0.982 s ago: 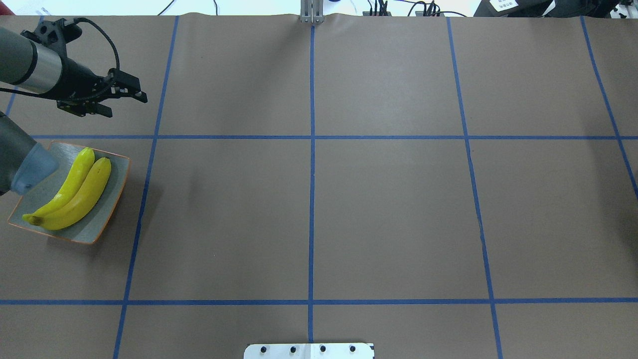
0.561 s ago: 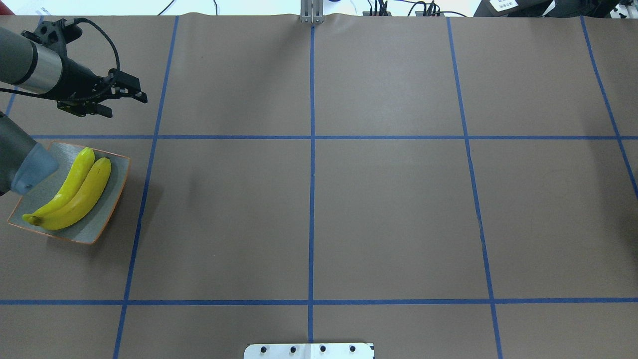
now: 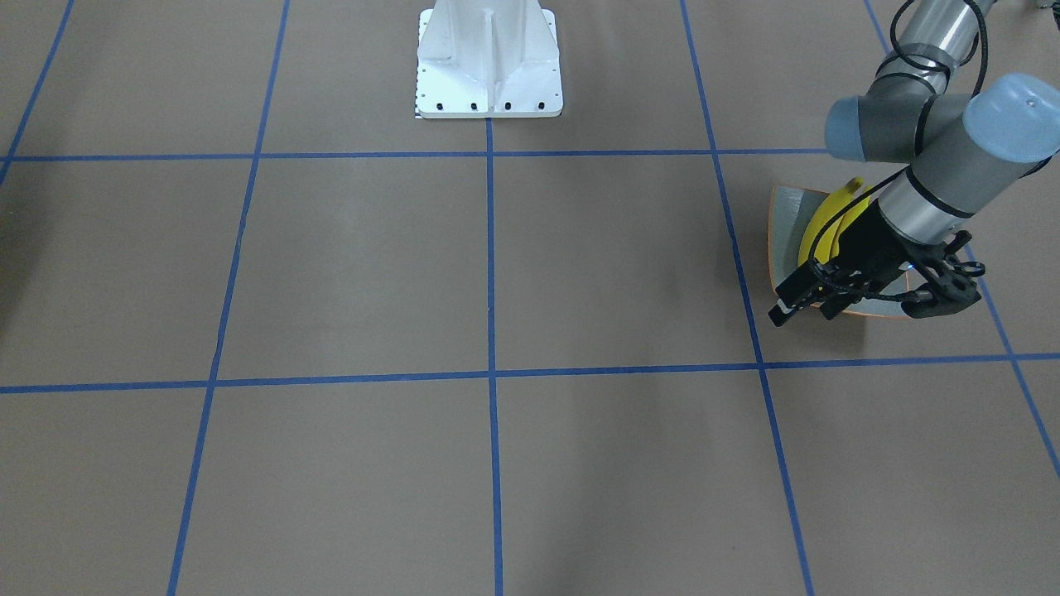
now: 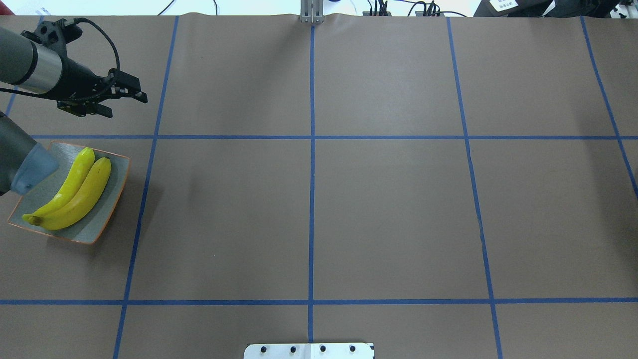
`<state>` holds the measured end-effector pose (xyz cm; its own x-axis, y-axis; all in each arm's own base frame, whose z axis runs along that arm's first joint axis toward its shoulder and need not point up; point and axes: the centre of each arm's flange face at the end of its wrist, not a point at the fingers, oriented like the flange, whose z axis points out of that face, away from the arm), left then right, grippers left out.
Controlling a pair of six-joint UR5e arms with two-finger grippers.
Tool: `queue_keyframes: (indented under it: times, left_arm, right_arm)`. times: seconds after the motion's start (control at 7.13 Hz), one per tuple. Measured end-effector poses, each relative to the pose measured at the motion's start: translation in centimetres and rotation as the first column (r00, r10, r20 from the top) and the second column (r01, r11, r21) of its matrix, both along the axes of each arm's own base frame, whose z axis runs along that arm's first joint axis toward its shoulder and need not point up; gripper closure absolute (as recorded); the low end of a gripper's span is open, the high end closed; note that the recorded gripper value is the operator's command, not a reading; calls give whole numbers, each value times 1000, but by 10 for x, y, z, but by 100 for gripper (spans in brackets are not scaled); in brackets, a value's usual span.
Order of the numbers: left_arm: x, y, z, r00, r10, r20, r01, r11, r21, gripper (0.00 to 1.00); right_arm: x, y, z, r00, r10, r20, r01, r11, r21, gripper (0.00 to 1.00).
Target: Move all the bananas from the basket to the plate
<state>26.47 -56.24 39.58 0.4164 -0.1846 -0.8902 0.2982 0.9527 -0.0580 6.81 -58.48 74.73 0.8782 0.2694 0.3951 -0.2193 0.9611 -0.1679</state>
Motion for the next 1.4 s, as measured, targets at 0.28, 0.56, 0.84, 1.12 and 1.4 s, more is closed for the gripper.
queue_keyframes:
  times: [0.28,0.56,0.84,1.12,1.4]
  left_arm:
    - [1,0,0,1000,2,-1,-2,1000,-1,0]
    - [2,1,1,1000,4,1,-4,1000,-3,0]
    - [4,0,4,1000,5,3,-5,1000,-10,0]
    - [8,1,2,1000,8,0,-8,1000,-13,0]
    - [13,2,-10,1000,3,-19,-4,1000,-21,0]
  right_arm:
    - [36,-4,-41,1000,1,-1,-1,1000,8,100]
    - [44,-44,-121,1000,12,10,-12,999,31,100]
    - [3,-99,-211,995,56,87,-58,998,29,100]
    - [-85,-136,-298,974,122,193,-124,992,-3,100]
    - [-172,-141,-378,937,173,303,-162,985,-62,100]
